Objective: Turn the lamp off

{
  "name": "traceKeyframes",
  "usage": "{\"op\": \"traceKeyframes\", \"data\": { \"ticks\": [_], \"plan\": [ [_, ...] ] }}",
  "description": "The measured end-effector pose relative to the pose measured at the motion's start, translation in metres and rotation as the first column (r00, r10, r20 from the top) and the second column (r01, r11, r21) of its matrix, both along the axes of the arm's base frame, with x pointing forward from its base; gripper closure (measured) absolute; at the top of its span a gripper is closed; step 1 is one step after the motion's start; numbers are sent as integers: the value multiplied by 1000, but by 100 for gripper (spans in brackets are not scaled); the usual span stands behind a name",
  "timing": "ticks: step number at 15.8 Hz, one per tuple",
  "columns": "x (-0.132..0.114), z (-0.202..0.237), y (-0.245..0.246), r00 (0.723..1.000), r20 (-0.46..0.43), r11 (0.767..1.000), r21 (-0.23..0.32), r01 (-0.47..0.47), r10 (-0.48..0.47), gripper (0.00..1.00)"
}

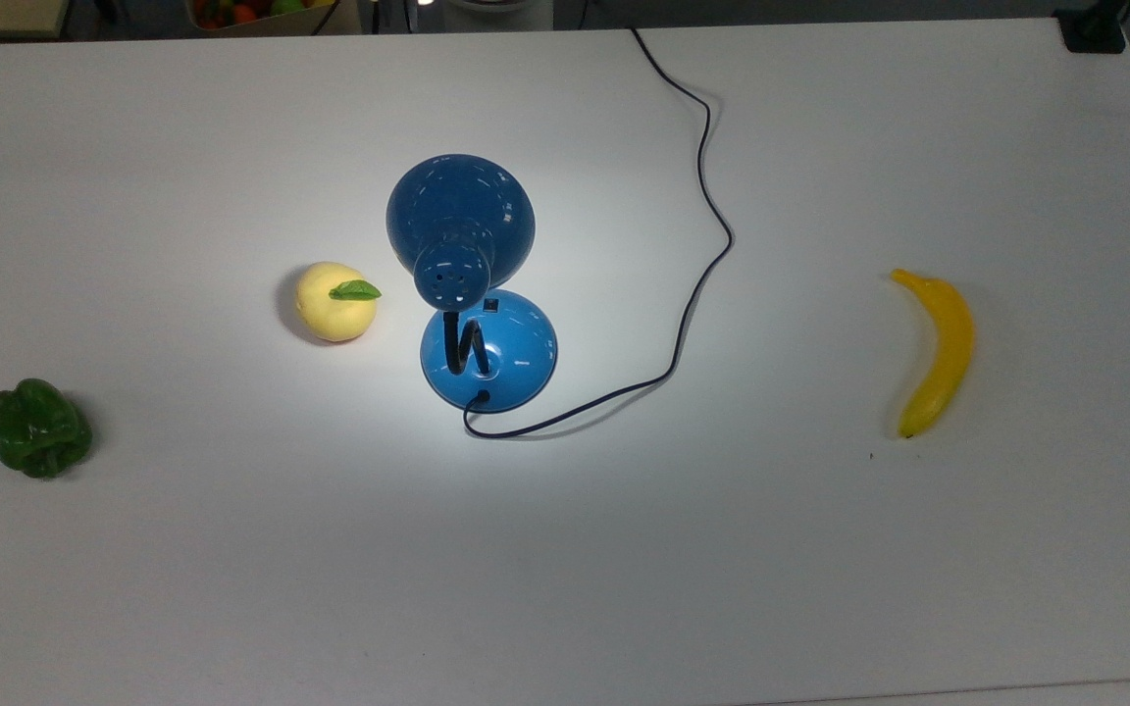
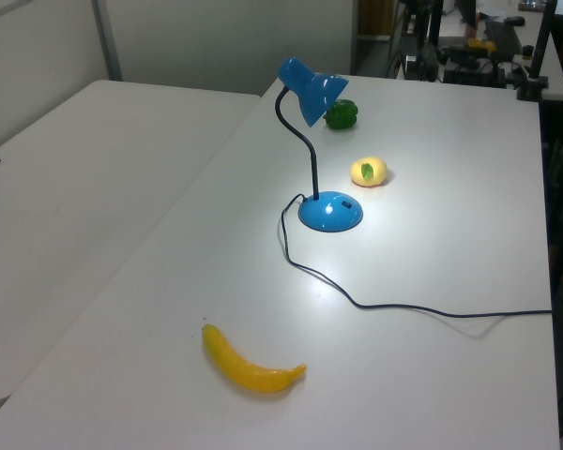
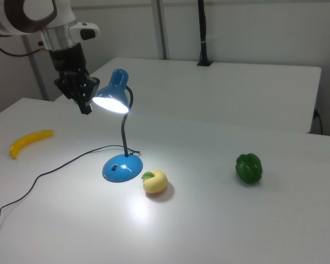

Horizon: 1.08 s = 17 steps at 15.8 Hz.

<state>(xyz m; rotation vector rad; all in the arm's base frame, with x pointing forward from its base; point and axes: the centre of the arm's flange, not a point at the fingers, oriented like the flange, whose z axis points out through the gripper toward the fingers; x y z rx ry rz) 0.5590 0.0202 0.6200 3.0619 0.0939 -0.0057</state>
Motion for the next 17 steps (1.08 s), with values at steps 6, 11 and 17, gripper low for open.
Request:
{"op": "traceKeyframes", "data": {
  "ticks": [6, 11, 17],
  "plan": [
    [-1, -22, 1, 999, -45, 1000, 5, -1, 2, 99],
    [1, -74, 7, 997, -77, 1000, 14, -14, 15, 99],
    [0, -153, 23, 997, -67, 1000, 16, -26, 27, 99]
  ]
}}
